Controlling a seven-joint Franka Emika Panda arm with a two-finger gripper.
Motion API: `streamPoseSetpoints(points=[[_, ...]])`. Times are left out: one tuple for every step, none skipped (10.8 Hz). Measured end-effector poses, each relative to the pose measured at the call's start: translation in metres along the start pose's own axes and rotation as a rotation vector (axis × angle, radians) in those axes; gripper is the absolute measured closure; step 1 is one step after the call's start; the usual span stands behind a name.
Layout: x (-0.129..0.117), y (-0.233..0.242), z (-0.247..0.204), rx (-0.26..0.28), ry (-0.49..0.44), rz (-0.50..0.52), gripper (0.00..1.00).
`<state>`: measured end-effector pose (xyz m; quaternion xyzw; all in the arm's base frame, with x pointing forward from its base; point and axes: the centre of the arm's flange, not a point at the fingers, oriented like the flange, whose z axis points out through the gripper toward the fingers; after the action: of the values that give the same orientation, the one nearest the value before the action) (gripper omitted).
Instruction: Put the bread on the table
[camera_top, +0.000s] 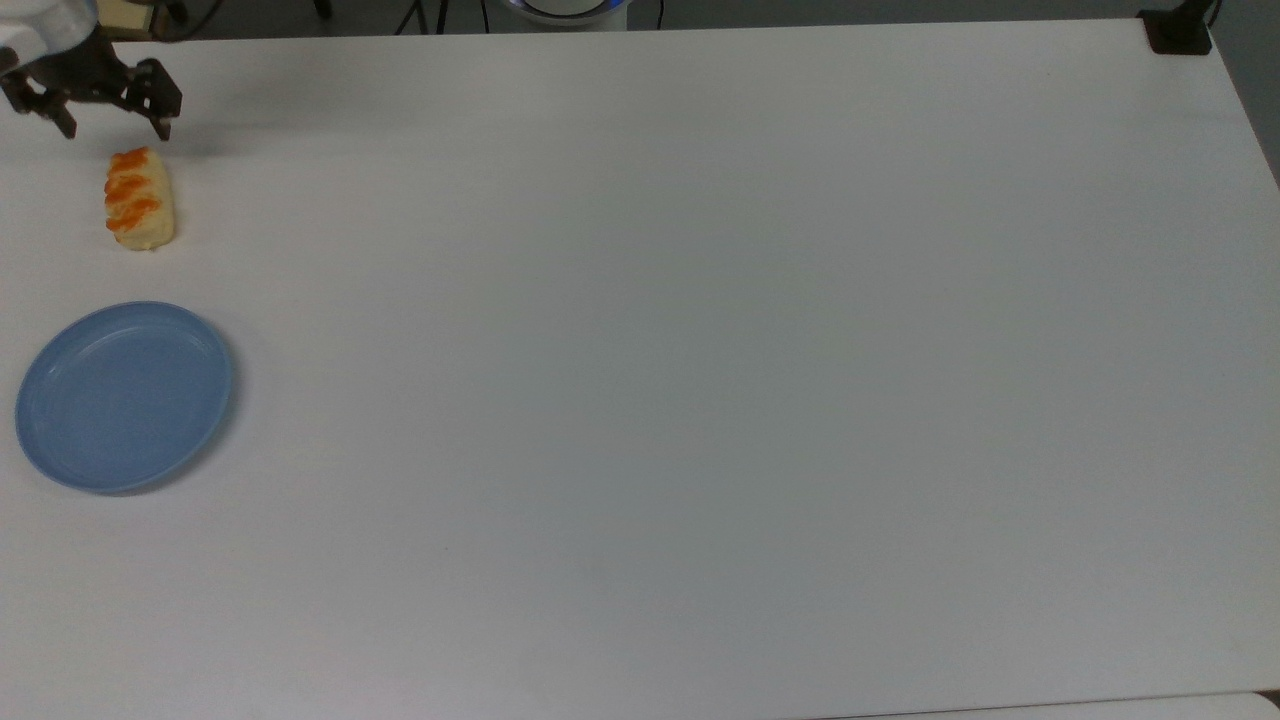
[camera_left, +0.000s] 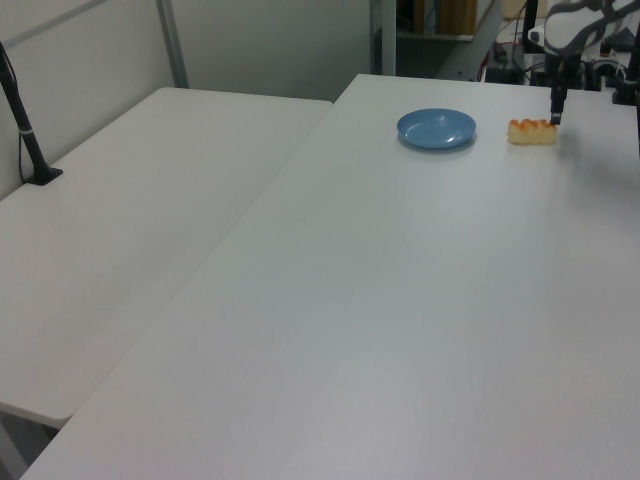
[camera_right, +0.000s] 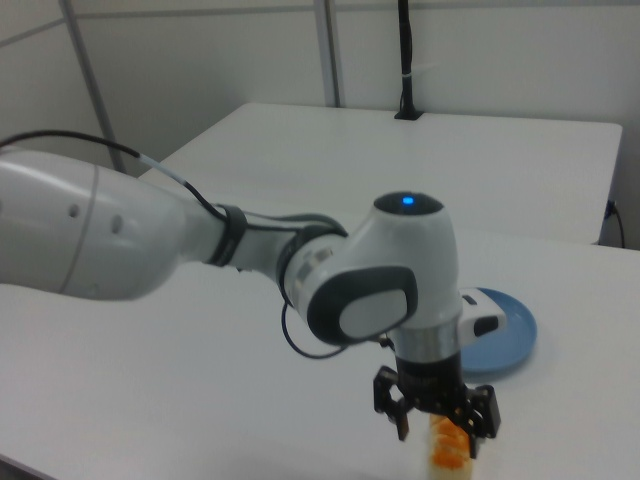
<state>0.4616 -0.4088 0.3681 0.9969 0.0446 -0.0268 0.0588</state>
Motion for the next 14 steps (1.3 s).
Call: streamPoseSetpoints(points=[[-0.004,-0.004,-0.026,0.051,0.007,0.051,0.0],[-0.004,-0.01,-0.062,0.103,0.044,0.121,0.0],[-0.002,-0.021,-0.098,0.158,0.091,0.191,0.0],[0.003,-0.037,-0.131,0.208,0.121,0.263,0.0],[0.01,-0.056,-0.157,0.233,0.13,0.315,0.0],[0.021,-0.078,-0.178,0.239,0.141,0.355,0.0],[0.034,-0.102,-0.194,0.241,0.15,0.413,0.0],[0.047,-0.129,-0.208,0.246,0.153,0.47,0.0],[0.06,-0.158,-0.22,0.253,0.155,0.508,0.0],[0.071,-0.186,-0.232,0.259,0.16,0.516,0.0],[0.077,-0.21,-0.244,0.258,0.172,0.488,0.0],[0.082,-0.231,-0.255,0.244,0.186,0.444,0.0],[0.086,-0.249,-0.265,0.232,0.197,0.403,0.0],[0.092,-0.266,-0.27,0.22,0.203,0.365,0.0]])
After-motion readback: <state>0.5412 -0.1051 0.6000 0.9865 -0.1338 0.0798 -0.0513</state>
